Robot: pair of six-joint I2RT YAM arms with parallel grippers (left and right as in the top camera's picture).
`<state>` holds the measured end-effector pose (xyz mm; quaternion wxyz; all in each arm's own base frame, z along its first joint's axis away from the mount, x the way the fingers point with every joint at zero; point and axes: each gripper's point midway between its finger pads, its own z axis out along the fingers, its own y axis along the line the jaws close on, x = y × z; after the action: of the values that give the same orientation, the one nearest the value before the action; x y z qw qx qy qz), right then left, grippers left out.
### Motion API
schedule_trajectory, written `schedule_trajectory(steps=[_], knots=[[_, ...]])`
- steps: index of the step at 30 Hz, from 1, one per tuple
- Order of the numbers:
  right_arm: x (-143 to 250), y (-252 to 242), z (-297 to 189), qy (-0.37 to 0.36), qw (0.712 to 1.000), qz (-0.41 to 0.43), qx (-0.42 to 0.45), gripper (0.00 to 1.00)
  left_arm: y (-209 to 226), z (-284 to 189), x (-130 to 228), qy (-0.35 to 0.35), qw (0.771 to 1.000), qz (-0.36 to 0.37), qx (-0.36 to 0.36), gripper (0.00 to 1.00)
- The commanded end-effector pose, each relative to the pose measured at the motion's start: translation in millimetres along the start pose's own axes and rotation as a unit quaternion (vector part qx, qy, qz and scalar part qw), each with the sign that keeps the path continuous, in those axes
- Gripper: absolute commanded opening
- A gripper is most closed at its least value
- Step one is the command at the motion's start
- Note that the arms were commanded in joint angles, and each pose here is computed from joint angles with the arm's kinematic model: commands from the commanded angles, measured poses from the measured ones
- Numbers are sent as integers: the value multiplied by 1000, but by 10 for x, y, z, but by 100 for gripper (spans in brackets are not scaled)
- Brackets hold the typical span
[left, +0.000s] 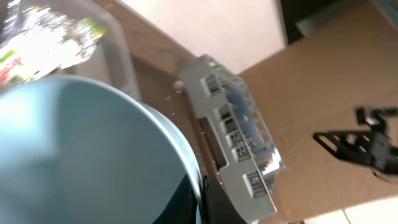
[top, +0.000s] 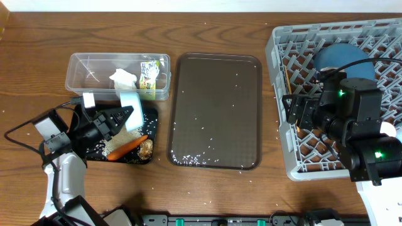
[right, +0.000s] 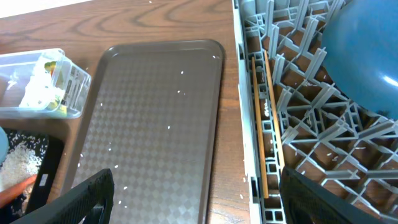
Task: Sort waste into correct bins and load items into the dishwasher rack
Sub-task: 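Tilt the bowl with the left gripper to dump rice onto the black tray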
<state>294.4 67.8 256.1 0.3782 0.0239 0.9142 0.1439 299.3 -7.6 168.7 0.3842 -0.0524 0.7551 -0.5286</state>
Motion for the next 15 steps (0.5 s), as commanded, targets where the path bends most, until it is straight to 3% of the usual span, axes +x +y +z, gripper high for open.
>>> schedule_trajectory(steps=[1,5,8,10,12,14,15], knots=[[-44,-10,-7,-8,1000,7,3,80,315,-50,-14,-17,993,-74,-91,6],[-39,-12,-7,-7,1000,7,3,80,-130,-26,-5,0,999,34,38,6],[-39,-12,-7,-7,1000,7,3,80,18,-25,-12,-4,1000,4,-5,6],[-52,-9,-7,-9,1000,6,2,80,-207,-37,11,2,997,43,60,7],[-52,-9,-7,-9,1000,6,2,80,-161,-37,11,0,998,47,48,6],[-52,-9,-7,-9,1000,6,2,80,121,-36,-11,-8,999,-17,-31,6],[-52,-9,-7,-9,1000,6,2,80,116,-35,-10,-8,999,-15,-29,6]])
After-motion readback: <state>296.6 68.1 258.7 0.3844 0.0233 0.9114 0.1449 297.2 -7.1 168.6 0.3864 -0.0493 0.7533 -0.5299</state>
